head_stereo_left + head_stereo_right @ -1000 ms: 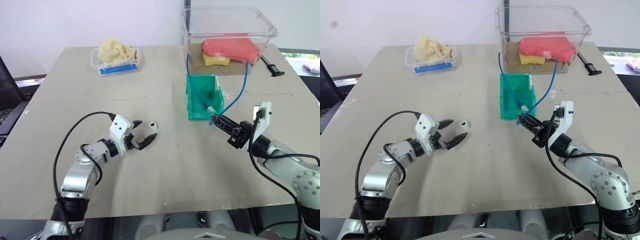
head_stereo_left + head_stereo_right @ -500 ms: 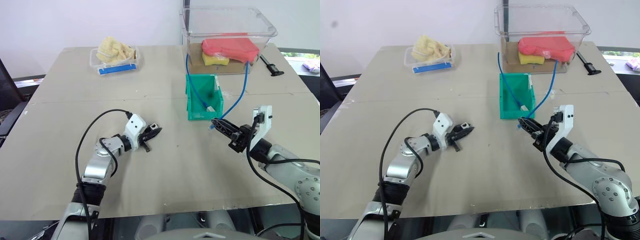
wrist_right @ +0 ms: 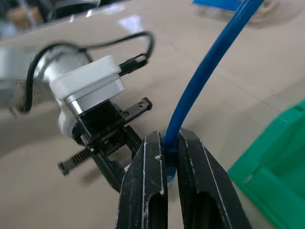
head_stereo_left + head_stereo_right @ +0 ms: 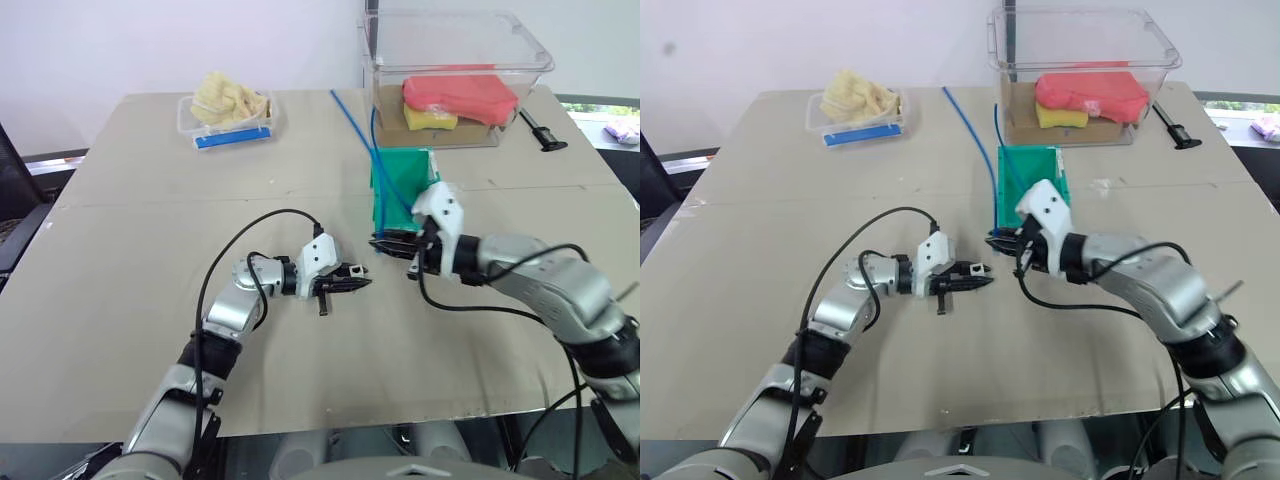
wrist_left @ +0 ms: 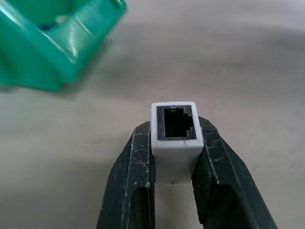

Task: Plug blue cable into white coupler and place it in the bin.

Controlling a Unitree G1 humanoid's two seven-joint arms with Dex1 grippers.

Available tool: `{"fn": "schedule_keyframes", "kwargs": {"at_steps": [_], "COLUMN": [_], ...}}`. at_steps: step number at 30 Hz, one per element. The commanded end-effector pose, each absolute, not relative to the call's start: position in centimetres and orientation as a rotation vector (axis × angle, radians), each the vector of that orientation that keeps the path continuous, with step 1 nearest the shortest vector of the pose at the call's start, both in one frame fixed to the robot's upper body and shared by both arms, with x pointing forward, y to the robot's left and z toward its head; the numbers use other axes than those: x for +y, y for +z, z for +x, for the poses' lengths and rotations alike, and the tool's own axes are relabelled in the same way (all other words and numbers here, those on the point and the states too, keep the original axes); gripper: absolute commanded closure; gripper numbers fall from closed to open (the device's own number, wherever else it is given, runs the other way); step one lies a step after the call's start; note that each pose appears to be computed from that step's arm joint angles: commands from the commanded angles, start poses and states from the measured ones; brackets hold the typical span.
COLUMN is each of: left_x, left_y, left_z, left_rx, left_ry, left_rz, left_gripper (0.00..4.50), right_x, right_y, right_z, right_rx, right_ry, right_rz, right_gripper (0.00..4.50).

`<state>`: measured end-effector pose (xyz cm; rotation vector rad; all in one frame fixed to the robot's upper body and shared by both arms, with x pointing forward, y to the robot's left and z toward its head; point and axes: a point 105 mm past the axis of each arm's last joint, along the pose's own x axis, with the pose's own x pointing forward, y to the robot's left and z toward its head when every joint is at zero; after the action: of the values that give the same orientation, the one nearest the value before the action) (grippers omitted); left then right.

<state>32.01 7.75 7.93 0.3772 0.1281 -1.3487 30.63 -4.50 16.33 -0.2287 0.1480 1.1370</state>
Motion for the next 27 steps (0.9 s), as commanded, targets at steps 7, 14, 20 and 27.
{"fn": "schedule_keyframes", "kwargs": {"at_steps": [7,14,20,27], "left_x": [7.6,7.3,7.7,8.3], "left_y": [8.6,8.7,8.7,8.6], "left_z": [33.1,32.7,32.3,31.9], "left_rx": [0.088,0.082,0.097,0.115], "left_ry": [-1.419,-1.443,-1.49,-1.543], "left_rz": [0.472,0.463,0.472,0.495], "left_gripper": [4.08,4.08,4.08,4.08], "right_x": [-1.2,-1.4,-2.3,-2.1], "right_y": [15.9,13.7,15.3,16.1], "right_z": [31.0,31.0,31.3,31.0], "right_rx": [0.095,0.141,0.094,0.07], "right_ry": [1.322,1.327,1.339,1.367], "right_rz": [-0.22,-0.249,-0.185,-0.132], "right_gripper": [4.5,4.5,4.5,4.5]}}
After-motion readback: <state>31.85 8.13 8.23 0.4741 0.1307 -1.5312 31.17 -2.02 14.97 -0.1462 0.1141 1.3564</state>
